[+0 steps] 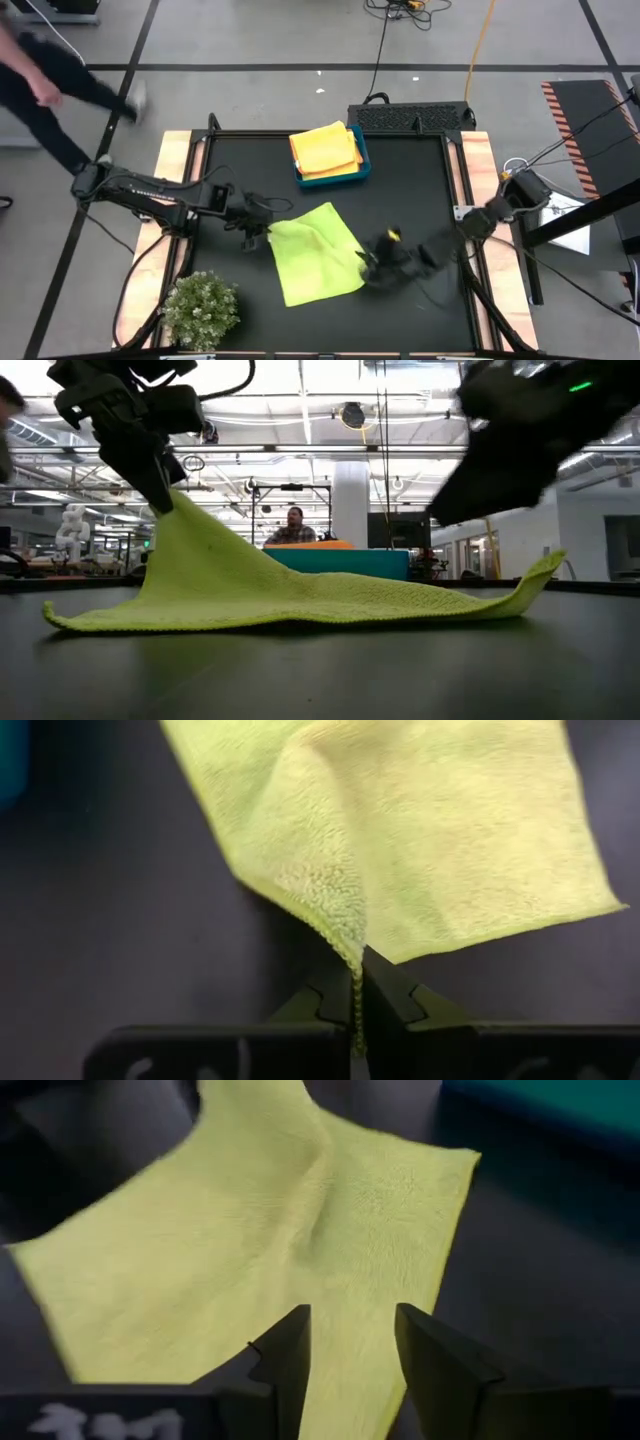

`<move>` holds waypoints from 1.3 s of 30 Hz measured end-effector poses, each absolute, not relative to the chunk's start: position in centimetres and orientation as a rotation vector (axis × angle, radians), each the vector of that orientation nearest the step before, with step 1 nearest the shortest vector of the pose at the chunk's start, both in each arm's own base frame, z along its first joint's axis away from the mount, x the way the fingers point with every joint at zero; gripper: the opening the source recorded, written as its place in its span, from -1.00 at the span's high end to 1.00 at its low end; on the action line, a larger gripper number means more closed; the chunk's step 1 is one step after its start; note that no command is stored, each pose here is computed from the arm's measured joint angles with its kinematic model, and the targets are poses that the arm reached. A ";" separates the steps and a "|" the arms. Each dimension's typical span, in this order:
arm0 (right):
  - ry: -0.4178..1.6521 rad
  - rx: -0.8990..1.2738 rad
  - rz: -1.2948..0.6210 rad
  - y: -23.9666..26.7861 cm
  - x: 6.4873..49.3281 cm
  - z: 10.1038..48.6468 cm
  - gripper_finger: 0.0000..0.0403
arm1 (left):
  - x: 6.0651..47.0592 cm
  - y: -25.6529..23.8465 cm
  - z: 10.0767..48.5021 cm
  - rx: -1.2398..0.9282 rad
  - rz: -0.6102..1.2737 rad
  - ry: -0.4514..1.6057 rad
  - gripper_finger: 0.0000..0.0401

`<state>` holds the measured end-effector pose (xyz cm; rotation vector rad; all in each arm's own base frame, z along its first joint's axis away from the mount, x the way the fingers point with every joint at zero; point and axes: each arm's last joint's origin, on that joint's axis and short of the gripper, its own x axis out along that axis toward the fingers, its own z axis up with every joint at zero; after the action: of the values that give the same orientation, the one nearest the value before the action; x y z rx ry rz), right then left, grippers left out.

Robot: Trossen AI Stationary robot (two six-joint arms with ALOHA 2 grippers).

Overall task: Fold microfiber towels
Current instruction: Fold the green microfiber towel

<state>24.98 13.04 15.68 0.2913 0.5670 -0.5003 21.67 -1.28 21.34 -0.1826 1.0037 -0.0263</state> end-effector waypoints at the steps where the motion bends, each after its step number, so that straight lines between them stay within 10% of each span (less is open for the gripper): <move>1: 0.592 0.299 -0.487 12.0 25.8 15.7 0.29 | 21.7 -1.4 21.4 -0.171 -0.039 0.997 0.94; 16: 0.588 0.517 -0.387 -2.2 31.2 15.2 0.16 | 22.0 -4.9 21.9 -0.116 -0.175 0.920 0.98; 39: 0.588 0.468 -0.318 -4.5 35.3 9.3 0.16 | 23.6 -7.4 19.2 -0.083 -0.222 0.977 0.95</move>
<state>35.29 -4.53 9.28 0.4678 0.5884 -0.3185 23.64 -7.38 19.20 -0.0831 0.9768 -0.2224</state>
